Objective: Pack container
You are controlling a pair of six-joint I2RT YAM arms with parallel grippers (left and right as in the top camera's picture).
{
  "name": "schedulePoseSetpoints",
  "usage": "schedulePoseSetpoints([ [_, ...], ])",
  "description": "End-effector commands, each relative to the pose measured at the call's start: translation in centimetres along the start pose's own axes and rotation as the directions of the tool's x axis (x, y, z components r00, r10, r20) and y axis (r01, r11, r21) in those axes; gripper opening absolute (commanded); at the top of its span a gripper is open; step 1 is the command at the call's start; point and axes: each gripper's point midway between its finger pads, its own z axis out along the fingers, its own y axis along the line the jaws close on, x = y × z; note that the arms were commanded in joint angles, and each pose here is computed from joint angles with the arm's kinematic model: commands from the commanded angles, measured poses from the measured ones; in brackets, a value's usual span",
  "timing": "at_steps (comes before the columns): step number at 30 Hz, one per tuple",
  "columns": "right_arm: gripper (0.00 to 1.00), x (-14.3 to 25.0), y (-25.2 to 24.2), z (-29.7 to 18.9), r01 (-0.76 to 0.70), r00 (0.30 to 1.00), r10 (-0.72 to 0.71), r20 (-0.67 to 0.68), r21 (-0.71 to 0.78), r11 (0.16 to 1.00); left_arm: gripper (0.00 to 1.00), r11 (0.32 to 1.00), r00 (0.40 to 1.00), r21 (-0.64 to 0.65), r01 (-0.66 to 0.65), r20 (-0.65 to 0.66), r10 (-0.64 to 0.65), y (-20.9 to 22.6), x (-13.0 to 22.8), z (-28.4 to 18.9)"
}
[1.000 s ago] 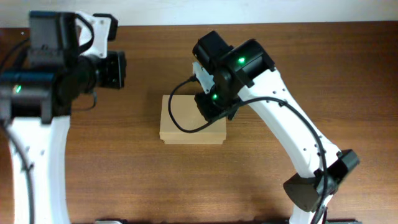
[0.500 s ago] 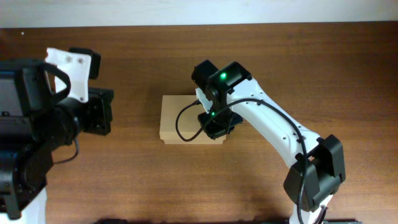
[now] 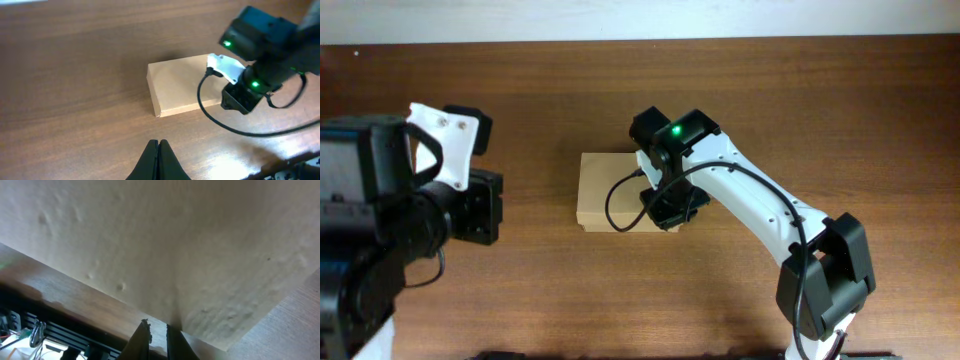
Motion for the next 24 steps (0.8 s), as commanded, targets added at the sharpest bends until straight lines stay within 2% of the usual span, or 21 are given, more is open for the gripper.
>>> schedulePoseSetpoints([
  [1, 0.10, 0.5, 0.5, 0.3, 0.010, 1.000, -0.010, -0.017, -0.023, 1.000, 0.02, 0.998, 0.997, -0.018, -0.058, 0.052, 0.059, -0.4, 0.3, -1.8],
  [4, 0.04, 0.6, 1.9, 0.1, 0.018, 1.000, -0.020, -0.022, -0.087, 0.996, 0.02, 0.998, 0.995, -0.024, -0.061, 0.071, 0.063, -0.4, 0.3, -2.3],
  [8, 0.04, 0.2, 3.5, -1.7, 0.047, 0.999, -0.046, 0.012, -0.115, 0.992, 0.02, 0.998, 0.994, -0.025, -0.064, 0.085, 0.066, -0.4, 0.0, -2.4],
  [12, 0.04, -0.9, 5.4, -5.4, 0.127, 0.987, -0.114, 0.109, -0.121, 0.984, 0.02, 0.998, 0.995, -0.024, -0.061, 0.073, 0.063, -0.3, -0.2, -1.9],
  [16, 0.04, -1.8, 8.1, -9.7, 0.247, 0.947, -0.215, 0.240, -0.114, 0.962, 0.02, 0.998, 0.996, -0.022, -0.059, 0.059, 0.060, -0.2, -0.3, -1.4],
  [19, 0.04, -3.1, 7.6, -11.4, 0.256, 0.916, -0.243, 0.318, 0.002, 0.967, 0.02, 0.998, 0.997, -0.022, -0.058, 0.053, 0.059, -0.1, -0.4, -1.2],
  [20, 0.04, -4.0, 6.2, -11.5, 0.229, 0.908, -0.248, 0.337, 0.095, 0.969, 0.02, 0.998, 0.997, -0.022, -0.057, 0.051, 0.058, -0.1, -0.4, -1.1],
  [24, 0.04, -5.7, 3.7, -9.3, 0.192, 0.927, -0.240, 0.287, 0.185, 0.964, 0.02, 0.998, 0.997, -0.025, -0.058, 0.053, 0.059, 0.0, -0.5, -1.0],
])
